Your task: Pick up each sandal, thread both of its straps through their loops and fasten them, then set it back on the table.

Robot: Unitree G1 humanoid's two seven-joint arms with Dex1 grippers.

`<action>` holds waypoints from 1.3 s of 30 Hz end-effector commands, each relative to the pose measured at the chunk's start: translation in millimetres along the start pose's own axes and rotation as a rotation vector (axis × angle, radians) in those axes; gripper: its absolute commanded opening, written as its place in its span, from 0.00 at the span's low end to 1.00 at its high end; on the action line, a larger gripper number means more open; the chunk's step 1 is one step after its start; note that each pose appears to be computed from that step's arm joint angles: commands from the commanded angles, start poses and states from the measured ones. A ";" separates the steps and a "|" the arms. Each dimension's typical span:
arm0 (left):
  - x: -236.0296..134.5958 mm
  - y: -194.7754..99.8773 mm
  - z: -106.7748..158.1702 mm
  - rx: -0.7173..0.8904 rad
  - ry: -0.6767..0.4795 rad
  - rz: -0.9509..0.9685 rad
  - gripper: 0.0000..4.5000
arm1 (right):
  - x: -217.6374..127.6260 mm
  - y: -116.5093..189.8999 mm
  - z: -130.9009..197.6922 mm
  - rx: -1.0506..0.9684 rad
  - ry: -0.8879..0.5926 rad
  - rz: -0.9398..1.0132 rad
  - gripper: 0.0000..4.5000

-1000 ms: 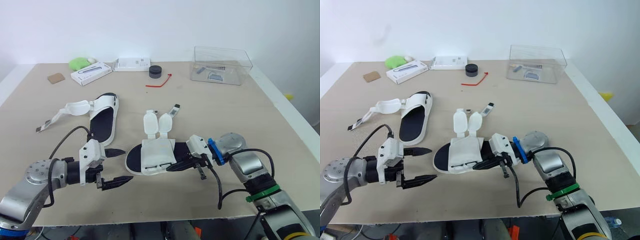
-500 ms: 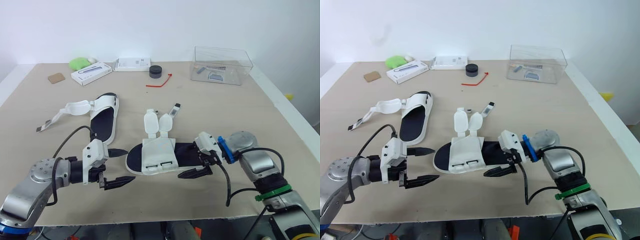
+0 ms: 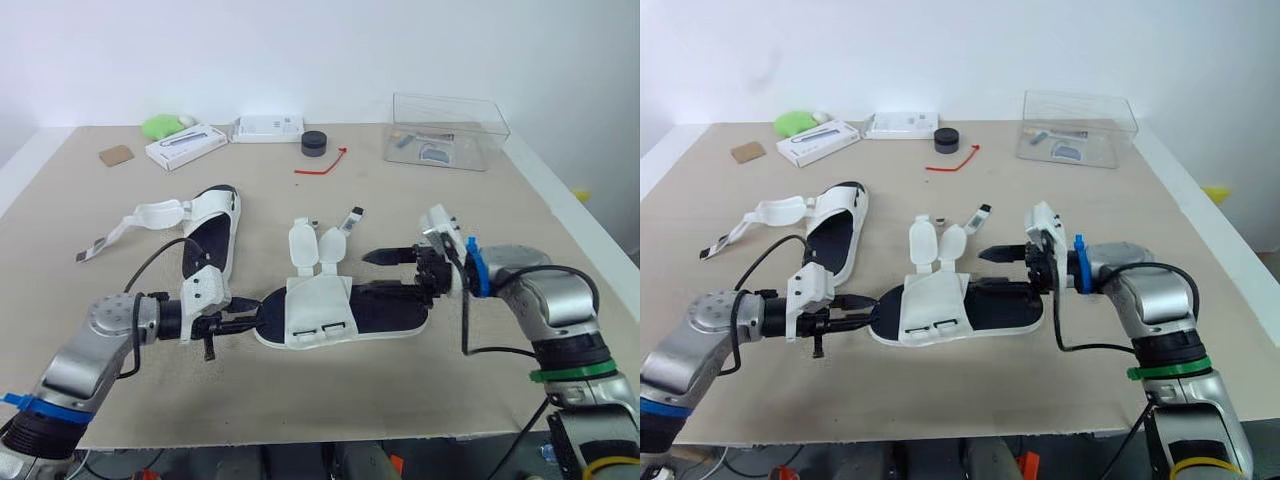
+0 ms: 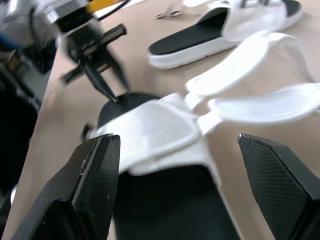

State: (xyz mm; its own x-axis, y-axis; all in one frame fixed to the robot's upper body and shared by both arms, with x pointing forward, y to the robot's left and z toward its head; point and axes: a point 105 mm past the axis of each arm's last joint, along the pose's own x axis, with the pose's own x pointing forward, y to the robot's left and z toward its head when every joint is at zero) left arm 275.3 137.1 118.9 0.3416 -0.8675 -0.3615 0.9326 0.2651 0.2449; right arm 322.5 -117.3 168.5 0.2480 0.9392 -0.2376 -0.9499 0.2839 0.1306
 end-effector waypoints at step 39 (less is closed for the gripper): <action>11.6 -9.2 4.6 0.117 -0.002 -0.044 0.00 | 72.5 -80.3 40.3 0.804 -0.167 -0.268 0.01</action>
State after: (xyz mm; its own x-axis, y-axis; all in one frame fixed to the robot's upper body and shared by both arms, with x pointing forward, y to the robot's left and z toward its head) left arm 271.5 123.7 113.1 0.2998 -0.8768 -0.3760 0.9321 0.1851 0.3114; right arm 420.9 -67.2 161.5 0.5219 0.8053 -0.2813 -0.3535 0.5043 0.7879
